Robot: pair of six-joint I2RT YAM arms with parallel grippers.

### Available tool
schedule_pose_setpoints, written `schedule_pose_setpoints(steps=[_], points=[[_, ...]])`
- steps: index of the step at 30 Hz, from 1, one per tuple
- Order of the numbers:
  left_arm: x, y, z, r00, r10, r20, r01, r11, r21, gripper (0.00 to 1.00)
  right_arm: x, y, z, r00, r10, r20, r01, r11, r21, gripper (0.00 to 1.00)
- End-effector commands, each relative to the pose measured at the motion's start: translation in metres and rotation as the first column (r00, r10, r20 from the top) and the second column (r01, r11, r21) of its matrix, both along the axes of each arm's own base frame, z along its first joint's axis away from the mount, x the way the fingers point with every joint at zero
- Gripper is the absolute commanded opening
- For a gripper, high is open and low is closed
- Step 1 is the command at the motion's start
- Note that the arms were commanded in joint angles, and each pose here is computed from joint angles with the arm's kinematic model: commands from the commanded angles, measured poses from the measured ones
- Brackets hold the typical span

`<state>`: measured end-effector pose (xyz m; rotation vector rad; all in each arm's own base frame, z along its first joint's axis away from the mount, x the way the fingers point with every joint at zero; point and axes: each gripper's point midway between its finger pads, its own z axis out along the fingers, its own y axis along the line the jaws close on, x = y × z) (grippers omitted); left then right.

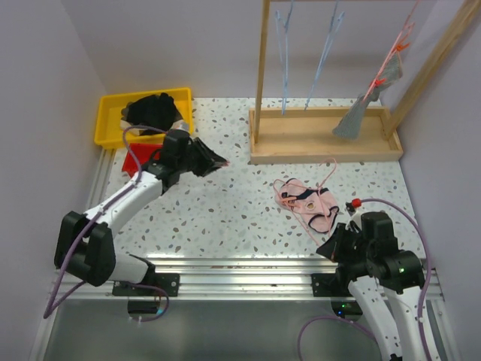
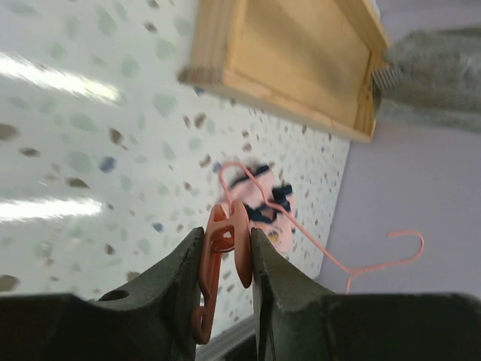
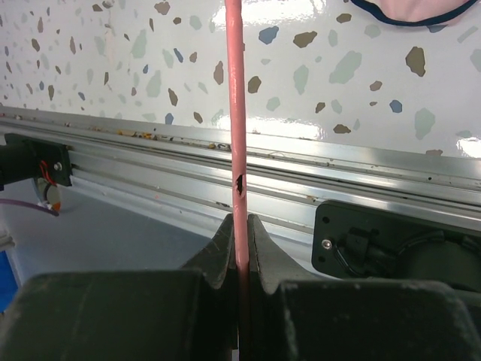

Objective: Remove the underwear clipped to the hanger

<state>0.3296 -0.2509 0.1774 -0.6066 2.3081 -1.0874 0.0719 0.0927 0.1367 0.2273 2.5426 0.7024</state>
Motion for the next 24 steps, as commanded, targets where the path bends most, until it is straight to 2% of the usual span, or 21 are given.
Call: schedule_pose_setpoints(steps=[1, 6, 10, 11, 12, 16, 18, 21, 24], points=[[0.023, 0.073, -0.008, 0.994, 0.104, 0.038, -0.109, 0.985, 0.137, 0.00, -0.005, 0.002, -0.002, 1.000, -0.001, -0.030, 0.001, 1.000, 0.017, 0.00], [0.088, 0.148, 0.019, 0.951, 0.261, 0.167, -0.284, 0.950, 0.131, 0.00, -0.007, 0.003, -0.005, 0.999, 0.006, -0.038, -0.005, 1.000, 0.022, 0.00], [0.125, 0.170, 0.027, 0.937, 0.306, 0.171, -0.322, 0.943, 0.078, 0.00, -0.007, 0.002, -0.004, 0.999, 0.009, -0.046, -0.008, 1.000, 0.012, 0.00], [0.122, 0.173, 0.009, 0.945, 0.314, 0.092, -0.323, 0.939, 0.115, 0.00, -0.008, 0.002, -0.005, 0.999, 0.012, -0.046, -0.011, 1.000, 0.007, 0.00], [0.129, 0.187, 0.019, 0.935, 0.338, 0.105, -0.350, 0.926, 0.138, 0.00, -0.009, 0.000, -0.006, 0.999, 0.009, -0.053, -0.009, 1.000, -0.001, 0.00], [0.116, 0.220, 0.005, 0.909, 0.411, 0.066, -0.414, 0.872, 0.261, 0.00, -0.008, 0.002, -0.007, 0.998, 0.006, -0.061, -0.006, 1.000, 0.009, 0.00], [0.111, 0.246, -0.004, 0.884, 0.464, 0.056, -0.460, 0.840, 0.289, 0.00, -0.007, 0.003, -0.008, 0.998, 0.007, -0.064, -0.006, 1.000, 0.017, 0.00], [0.105, 0.274, -0.020, 0.866, 0.500, 0.003, -0.475, 0.821, 0.317, 0.00, -0.006, 0.005, -0.011, 0.997, 0.014, -0.074, -0.013, 1.000, 0.022, 0.00], [0.100, 0.280, -0.028, 0.870, 0.493, -0.025, -0.456, 0.822, 0.343, 0.00, -0.006, 0.006, -0.011, 0.996, 0.017, -0.083, -0.015, 1.000, 0.023, 0.00]])
